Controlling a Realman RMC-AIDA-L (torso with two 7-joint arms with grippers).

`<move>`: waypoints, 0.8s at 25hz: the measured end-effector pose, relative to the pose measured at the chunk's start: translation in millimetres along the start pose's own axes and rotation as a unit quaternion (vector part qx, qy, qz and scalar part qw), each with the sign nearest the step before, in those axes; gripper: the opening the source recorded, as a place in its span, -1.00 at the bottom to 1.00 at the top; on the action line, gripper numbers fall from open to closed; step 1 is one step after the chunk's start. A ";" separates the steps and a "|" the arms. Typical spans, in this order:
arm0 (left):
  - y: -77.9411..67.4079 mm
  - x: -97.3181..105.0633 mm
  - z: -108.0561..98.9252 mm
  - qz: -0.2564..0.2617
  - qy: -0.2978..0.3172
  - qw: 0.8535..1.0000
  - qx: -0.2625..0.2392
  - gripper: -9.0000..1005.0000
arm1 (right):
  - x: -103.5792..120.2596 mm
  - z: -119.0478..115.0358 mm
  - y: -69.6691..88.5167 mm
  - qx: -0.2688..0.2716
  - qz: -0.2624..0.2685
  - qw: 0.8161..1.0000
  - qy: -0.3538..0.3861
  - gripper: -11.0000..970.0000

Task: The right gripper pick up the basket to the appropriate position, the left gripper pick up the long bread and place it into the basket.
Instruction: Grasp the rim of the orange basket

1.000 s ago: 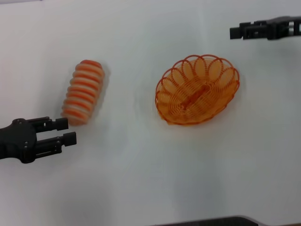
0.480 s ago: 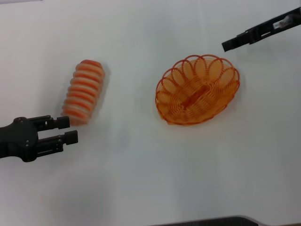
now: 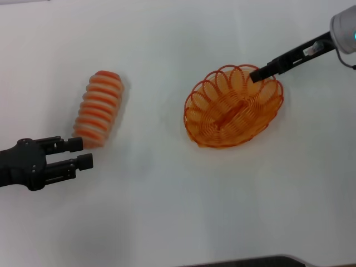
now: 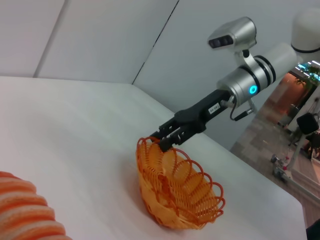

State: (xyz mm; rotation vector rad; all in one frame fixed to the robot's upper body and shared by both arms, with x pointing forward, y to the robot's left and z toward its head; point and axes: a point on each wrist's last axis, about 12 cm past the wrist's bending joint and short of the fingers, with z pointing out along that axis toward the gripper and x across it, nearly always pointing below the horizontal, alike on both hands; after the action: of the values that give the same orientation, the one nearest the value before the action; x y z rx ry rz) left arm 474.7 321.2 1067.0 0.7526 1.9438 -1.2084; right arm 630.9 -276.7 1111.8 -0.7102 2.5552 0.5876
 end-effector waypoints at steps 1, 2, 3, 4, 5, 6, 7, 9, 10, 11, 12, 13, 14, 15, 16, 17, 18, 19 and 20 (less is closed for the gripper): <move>-0.1 0.1 0.3 0.000 0.000 1.000 0.000 0.19 | 0.8 1.7 0.7 0.000 0.000 1.000 0.003 0.17; -0.2 0.3 0.6 -0.001 0.000 1.000 0.001 0.19 | 1.9 3.8 1.4 0.000 0.000 1.000 0.008 0.17; -0.2 0.3 0.7 -0.001 0.000 1.000 0.001 0.19 | 2.4 4.7 1.8 0.000 0.000 1.000 0.010 0.16; -0.1 0.2 1.0 -0.001 0.000 1.000 0.001 0.19 | 3.2 6.0 2.9 -0.002 0.000 1.000 0.014 0.16; -0.1 0.2 1.0 -0.001 0.000 1.000 0.001 0.19 | 3.2 6.0 2.9 -0.002 0.000 1.000 0.014 0.16; -0.1 0.2 1.0 -0.001 0.000 1.000 0.001 0.19 | 3.8 6.2 3.5 -0.004 0.001 1.000 0.016 0.15; -0.1 0.0 1.1 0.000 0.000 1.000 0.001 0.19 | 4.3 6.2 3.7 -0.005 0.001 1.000 0.016 0.15; 0.1 -0.5 1.3 0.000 0.000 1.000 0.001 0.19 | 5.9 5.6 3.4 -0.007 0.004 1.000 0.019 0.14; 0.2 -0.8 1.5 0.001 0.000 1.000 0.001 0.19 | 6.3 4.8 2.6 -0.006 0.005 1.000 0.019 0.13; 0.4 -1.3 1.7 0.001 0.000 1.000 0.001 0.19 | 7.1 4.4 2.3 -0.007 0.006 1.000 0.020 0.06; 0.5 -1.5 1.8 0.002 0.000 1.000 0.001 0.19 | 7.8 4.1 2.3 -0.008 0.006 1.000 0.022 0.00; 0.6 -1.8 2.0 0.002 0.000 1.000 0.001 0.19 | 8.2 3.9 2.6 -0.010 0.006 1.000 0.023 -0.07; 0.8 -2.0 2.1 0.002 0.000 1.000 0.001 0.19 | 8.7 3.7 2.9 -0.012 0.006 1.000 0.024 -0.14; 1.1 -2.3 2.3 0.003 0.000 1.000 0.000 0.19 | 9.3 3.5 3.0 -0.013 0.005 1.000 0.025 -0.21; 1.3 -2.5 2.4 0.003 0.000 1.000 0.000 0.19 | 10.1 3.4 3.0 -0.014 0.004 1.000 0.026 -0.28; 1.7 -3.3 2.8 0.004 0.000 1.000 -0.001 0.19 | 11.1 3.4 2.7 -0.014 0.005 1.000 0.026 -0.37; 1.7 -3.3 2.8 0.004 0.000 1.000 -0.001 0.19 | 12.1 3.0 2.5 -0.017 0.007 1.000 0.024 -0.46; 2.0 -3.6 3.0 0.004 0.001 1.000 -0.001 0.19 | 13.0 2.7 2.2 -0.018 0.010 1.000 0.022 -0.56; 2.3 -4.0 3.2 0.005 0.001 1.000 -0.002 0.19 | 13.8 2.1 2.2 -0.023 0.015 1.000 0.015 -0.65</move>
State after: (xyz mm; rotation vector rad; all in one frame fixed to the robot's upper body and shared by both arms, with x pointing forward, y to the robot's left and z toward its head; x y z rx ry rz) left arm 479.5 318.8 1068.2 0.7602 1.9409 -1.1989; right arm 619.6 -279.1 1103.9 -0.7021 2.5915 0.6519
